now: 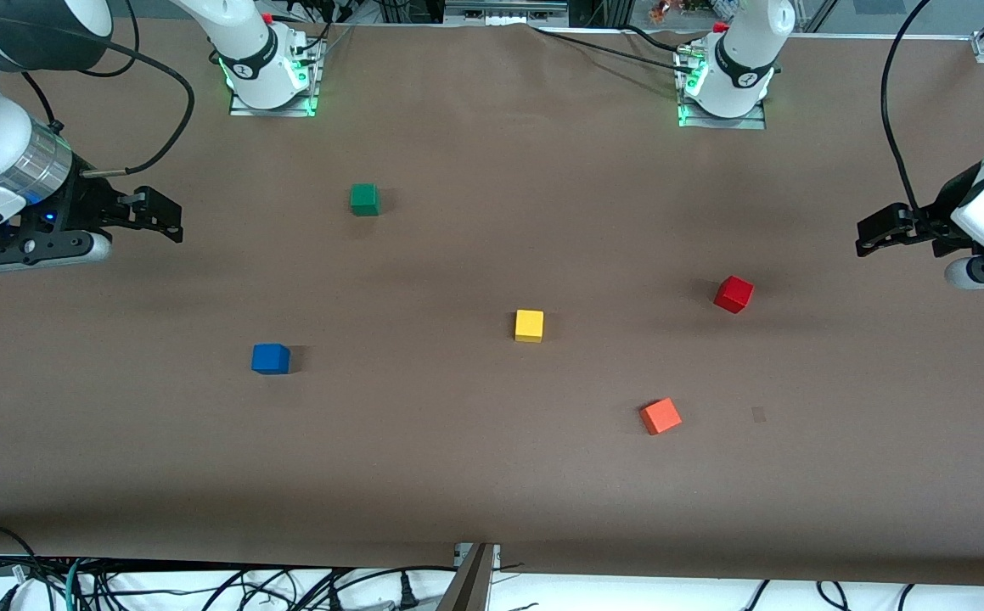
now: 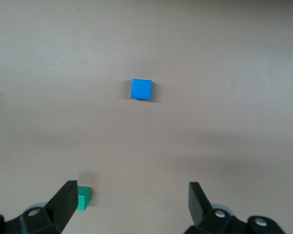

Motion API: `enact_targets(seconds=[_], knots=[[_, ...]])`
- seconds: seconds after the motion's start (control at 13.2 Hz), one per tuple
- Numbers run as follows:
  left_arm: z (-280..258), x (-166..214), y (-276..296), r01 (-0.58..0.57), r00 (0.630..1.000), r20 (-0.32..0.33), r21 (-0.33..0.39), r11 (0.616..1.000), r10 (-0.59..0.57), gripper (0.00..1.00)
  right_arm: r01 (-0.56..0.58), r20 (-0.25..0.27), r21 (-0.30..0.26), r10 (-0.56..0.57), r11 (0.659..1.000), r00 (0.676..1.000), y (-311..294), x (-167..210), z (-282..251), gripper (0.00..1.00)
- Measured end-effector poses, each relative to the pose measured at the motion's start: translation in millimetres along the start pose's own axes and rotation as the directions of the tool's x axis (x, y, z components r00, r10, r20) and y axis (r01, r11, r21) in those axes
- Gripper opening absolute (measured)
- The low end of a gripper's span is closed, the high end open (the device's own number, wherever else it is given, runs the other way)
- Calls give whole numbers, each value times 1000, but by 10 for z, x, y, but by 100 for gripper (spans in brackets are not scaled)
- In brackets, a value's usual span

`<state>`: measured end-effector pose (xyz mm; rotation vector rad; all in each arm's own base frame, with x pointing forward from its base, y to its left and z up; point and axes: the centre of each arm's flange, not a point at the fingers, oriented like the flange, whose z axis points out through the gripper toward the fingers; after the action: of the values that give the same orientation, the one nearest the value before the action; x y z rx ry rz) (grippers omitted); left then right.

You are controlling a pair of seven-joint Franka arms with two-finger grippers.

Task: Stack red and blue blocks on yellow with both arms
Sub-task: 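Move the left gripper over the red cube and lower it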

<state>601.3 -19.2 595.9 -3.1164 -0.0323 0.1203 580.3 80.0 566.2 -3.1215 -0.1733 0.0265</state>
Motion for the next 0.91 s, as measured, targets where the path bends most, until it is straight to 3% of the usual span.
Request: enact_targets(seconds=[0.53, 0.91], knots=[[94, 60, -54, 8, 1000, 14, -2, 1000, -8, 100, 0, 0, 0, 0, 1000, 1000, -2, 0, 0, 100], [852, 472, 68, -28, 996, 80, -19, 999, 30, 100, 0, -1, 0, 0, 1000, 1000, -1, 1, 0, 100]])
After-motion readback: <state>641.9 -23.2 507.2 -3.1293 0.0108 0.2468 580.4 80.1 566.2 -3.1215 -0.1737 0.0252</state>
